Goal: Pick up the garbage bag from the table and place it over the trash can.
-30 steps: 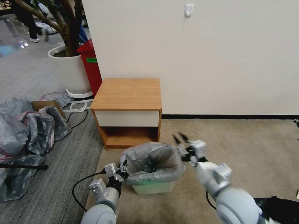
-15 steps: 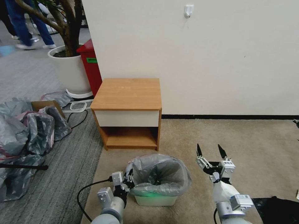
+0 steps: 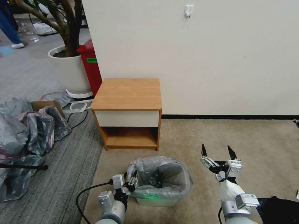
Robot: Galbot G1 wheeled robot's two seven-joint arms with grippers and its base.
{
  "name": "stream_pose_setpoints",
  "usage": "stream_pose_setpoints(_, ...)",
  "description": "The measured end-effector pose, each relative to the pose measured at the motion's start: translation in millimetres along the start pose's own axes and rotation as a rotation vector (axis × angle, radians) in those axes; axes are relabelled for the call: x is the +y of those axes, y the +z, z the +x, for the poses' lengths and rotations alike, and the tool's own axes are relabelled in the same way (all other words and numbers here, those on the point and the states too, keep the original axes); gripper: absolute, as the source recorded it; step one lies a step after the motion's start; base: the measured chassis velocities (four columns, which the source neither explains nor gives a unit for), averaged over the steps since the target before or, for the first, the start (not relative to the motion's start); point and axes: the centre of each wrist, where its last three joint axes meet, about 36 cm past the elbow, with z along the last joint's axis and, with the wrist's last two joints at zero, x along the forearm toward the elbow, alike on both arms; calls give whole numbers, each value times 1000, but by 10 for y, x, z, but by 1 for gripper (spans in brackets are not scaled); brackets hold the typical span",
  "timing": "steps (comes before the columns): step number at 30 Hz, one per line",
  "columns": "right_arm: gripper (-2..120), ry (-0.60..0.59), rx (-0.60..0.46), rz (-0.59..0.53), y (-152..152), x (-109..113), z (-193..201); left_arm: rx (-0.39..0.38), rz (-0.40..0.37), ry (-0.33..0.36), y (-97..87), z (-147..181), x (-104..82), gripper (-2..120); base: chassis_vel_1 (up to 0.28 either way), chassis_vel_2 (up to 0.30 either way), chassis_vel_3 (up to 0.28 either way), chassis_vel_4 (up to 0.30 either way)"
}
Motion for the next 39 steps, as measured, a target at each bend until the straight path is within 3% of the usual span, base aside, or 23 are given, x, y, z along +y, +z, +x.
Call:
stream_pose_setpoints(6, 100, -27, 49, -36, 6, -16, 3, -81, -56, -29, -173, 209, 52, 86, 0, 0, 0, 0)
stream_pose_setpoints(9, 100, -70, 99, -44, 53, -108, 1, -206, -148, -49, -317, 411, 191, 97, 0, 0, 0, 0)
stream_pose_setpoints(10, 100, -70, 99, -44, 53, -108, 1, -206, -148, -49, -317, 411, 191, 97, 0, 0, 0, 0)
stream_pose_setpoints(13, 100, -78, 117, -35, 74, -183, -8, -342, -281, -53, -399, 520, 343, 100, 0, 0, 0, 0)
stream_pose_setpoints(15, 100, -80, 121, -36, 77, -196, -8, -363, -295, -52, -431, 539, 354, 100, 0, 0, 0, 0)
stream_pose_setpoints(18, 100, -96, 139, -58, 116, -222, -1, -451, -360, -72, -639, 599, 381, 100, 0, 0, 0, 0)
stream_pose_setpoints(25, 100, -56, 119, -71, 132, -217, 204, -489, -436, -121, -637, 723, 470, 100, 0, 0, 0, 0)
stream_pose_setpoints(39, 100, -45, 103, -66, 121, -217, 247, -490, -439, -125, -619, 760, 464, 100, 0, 0, 0, 0)
